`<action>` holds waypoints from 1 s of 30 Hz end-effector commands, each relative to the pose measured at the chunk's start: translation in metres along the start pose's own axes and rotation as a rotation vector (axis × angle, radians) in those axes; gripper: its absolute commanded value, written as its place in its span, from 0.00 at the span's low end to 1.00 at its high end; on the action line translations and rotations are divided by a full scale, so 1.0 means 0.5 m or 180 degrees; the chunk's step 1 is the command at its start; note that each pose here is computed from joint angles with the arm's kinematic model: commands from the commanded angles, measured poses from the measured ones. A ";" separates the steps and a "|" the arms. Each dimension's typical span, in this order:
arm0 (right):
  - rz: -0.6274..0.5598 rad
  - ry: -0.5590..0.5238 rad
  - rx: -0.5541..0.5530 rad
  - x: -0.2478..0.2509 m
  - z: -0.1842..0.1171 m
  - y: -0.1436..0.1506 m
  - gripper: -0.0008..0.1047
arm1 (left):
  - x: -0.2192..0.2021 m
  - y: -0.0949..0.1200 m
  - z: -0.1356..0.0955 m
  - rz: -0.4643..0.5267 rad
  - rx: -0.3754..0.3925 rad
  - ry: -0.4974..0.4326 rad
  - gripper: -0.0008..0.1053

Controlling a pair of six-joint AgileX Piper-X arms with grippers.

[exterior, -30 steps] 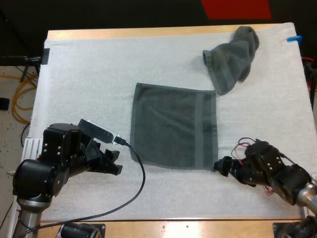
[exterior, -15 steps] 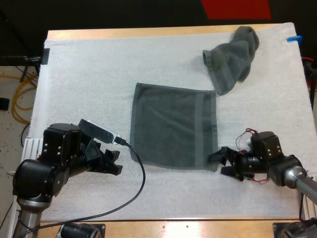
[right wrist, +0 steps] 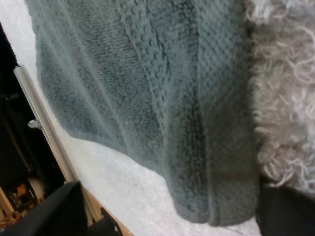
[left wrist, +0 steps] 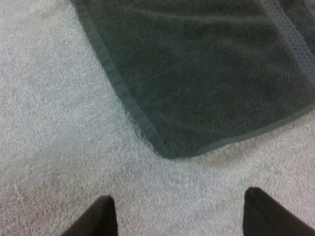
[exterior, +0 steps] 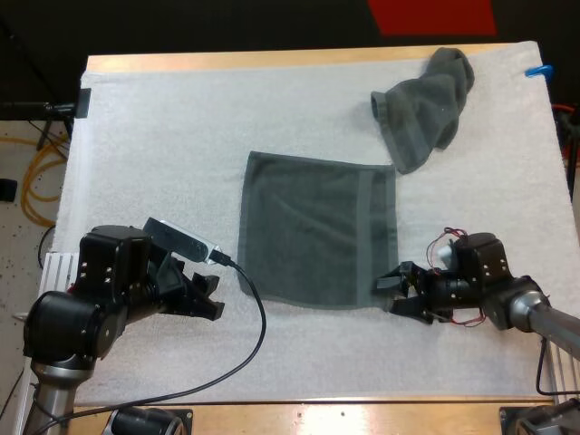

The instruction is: Pick towel from pile fold and stack

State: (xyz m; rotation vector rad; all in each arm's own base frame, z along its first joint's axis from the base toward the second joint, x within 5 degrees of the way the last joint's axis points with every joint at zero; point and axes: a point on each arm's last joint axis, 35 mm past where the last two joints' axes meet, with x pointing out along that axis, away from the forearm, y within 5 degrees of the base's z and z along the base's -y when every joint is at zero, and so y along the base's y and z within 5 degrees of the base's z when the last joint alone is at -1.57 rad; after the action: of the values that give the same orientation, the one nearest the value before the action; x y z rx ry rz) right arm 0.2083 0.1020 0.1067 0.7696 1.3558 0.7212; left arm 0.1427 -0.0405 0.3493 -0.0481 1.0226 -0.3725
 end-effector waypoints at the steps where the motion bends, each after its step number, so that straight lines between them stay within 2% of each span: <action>1: -0.0163 -0.0006 0.0076 0.006 -0.005 -0.015 0.61 | -0.004 -0.002 0.000 -0.0004 -0.0017 -0.0037 0.51; 3: -0.0181 -0.0027 0.0067 0.006 -0.004 -0.015 0.42 | -0.004 -0.002 0.000 -0.0004 -0.0017 -0.0037 0.51; 4: -0.0183 -0.0028 0.0048 0.006 -0.004 -0.015 0.36 | -0.004 -0.002 0.000 -0.0004 -0.0012 -0.0036 0.51; 6: -0.0214 -0.0047 -0.0038 0.006 -0.004 -0.016 0.14 | -0.004 -0.002 0.003 -0.0005 0.0128 -0.0078 0.51; 8: -0.0279 -0.0087 -0.0104 0.005 -0.003 -0.017 0.01 | -0.004 -0.003 0.010 -0.0011 0.0153 -0.0178 0.51; 11: -0.0495 -0.0211 -0.0255 -0.002 -0.003 -0.014 0.01 | -0.003 -0.005 0.014 -0.0146 0.0113 -0.0228 0.51; 18: -0.1107 -0.0481 -0.0639 -0.043 -0.015 0.010 0.01 | 0.030 -0.010 0.021 -0.0654 -0.0010 -0.0060 0.51; 24: -0.1253 -0.0443 -0.0797 -0.058 -0.026 0.018 0.01 | 0.114 0.003 0.008 -0.0952 -0.0180 0.0119 0.52; 25: -0.1256 -0.0437 -0.0797 -0.058 -0.027 0.017 0.01 | 0.126 0.006 0.005 -0.0959 -0.0225 0.0158 0.53; 27: -0.1263 -0.0421 -0.0783 -0.058 -0.028 0.017 0.01 | 0.165 0.014 -0.005 -0.1004 -0.0361 0.0240 0.63; 28: -0.1259 -0.0419 -0.0783 -0.058 -0.028 0.017 0.01 | 0.174 0.015 -0.006 -0.1007 -0.0378 0.0246 0.66; 30: -0.1260 -0.0419 -0.0782 -0.058 -0.028 0.017 0.01 | 0.210 0.024 -0.017 -0.0985 -0.0571 0.0376 0.68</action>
State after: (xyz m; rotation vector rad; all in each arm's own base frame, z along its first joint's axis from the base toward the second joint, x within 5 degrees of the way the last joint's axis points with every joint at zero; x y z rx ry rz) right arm 0.1936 0.0848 0.1290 0.3472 1.2214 0.5020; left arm 0.1866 -0.0609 0.2539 -0.3341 1.1816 -0.5611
